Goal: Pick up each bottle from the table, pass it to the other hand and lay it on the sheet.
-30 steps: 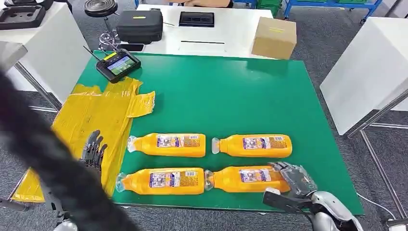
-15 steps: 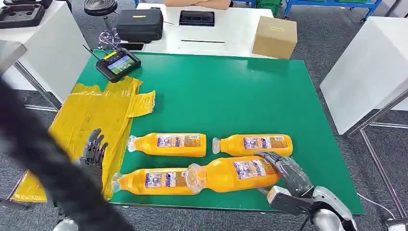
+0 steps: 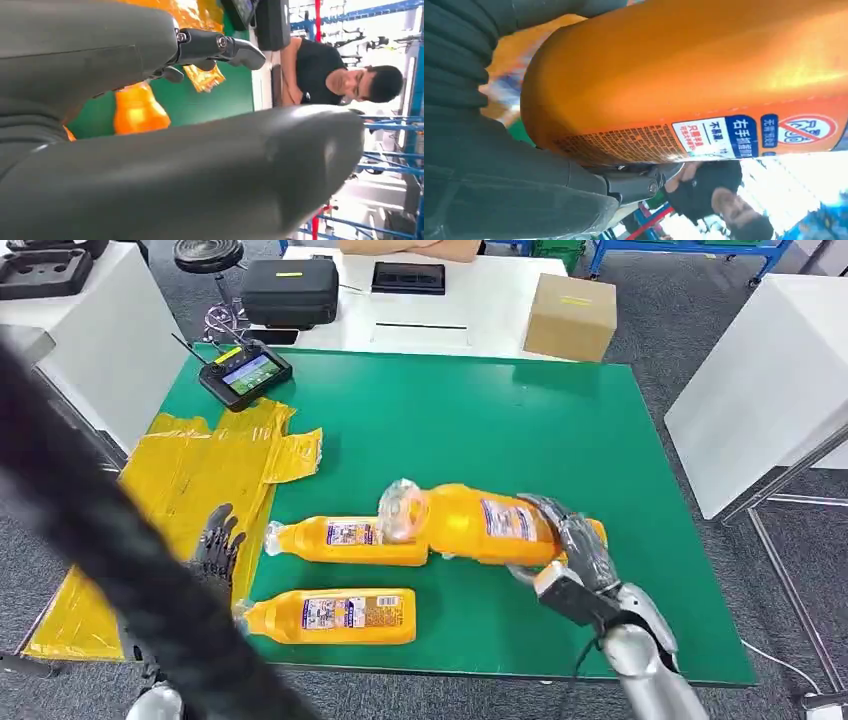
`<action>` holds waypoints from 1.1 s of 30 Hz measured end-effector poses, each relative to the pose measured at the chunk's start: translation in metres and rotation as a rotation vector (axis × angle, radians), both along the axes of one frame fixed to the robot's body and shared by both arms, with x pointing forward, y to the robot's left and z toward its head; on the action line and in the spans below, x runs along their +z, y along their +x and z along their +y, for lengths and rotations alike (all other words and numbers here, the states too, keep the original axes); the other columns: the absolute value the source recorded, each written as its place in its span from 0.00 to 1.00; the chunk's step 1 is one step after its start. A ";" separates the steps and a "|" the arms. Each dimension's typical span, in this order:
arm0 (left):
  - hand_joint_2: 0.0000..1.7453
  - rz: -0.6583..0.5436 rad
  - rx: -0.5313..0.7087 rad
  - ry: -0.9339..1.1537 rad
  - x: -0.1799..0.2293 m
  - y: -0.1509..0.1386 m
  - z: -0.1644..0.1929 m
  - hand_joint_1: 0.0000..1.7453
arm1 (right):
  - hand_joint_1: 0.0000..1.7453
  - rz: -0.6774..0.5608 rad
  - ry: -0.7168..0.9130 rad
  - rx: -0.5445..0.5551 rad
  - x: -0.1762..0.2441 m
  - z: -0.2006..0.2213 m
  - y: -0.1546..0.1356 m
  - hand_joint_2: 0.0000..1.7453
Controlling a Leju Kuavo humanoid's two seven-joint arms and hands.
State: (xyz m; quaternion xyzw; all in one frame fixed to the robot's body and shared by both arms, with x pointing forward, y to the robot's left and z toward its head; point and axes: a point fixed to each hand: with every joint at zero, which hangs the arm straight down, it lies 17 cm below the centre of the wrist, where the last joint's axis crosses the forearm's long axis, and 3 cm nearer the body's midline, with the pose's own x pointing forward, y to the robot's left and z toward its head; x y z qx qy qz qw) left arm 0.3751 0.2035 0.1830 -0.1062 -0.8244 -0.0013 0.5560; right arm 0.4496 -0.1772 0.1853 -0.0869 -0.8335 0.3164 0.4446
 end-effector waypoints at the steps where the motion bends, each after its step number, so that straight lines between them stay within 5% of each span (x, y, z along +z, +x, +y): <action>1: 0.00 -0.004 -0.004 -0.001 0.002 0.003 -0.003 0.00 | 1.00 0.001 0.030 -0.008 0.005 0.006 0.009 1.00; 6: 0.00 -0.020 -0.003 0.015 0.008 0.017 -0.014 0.00 | 1.00 0.019 0.152 -0.028 0.027 0.044 0.046 1.00; 11: 0.00 -0.052 0.081 0.150 0.009 0.031 -0.018 0.00 | 0.96 0.103 0.244 0.013 0.020 0.090 0.052 1.00; 33: 0.00 -0.056 0.156 0.215 0.013 0.064 -0.019 0.00 | 0.94 0.417 0.181 0.278 -0.036 0.260 0.002 1.00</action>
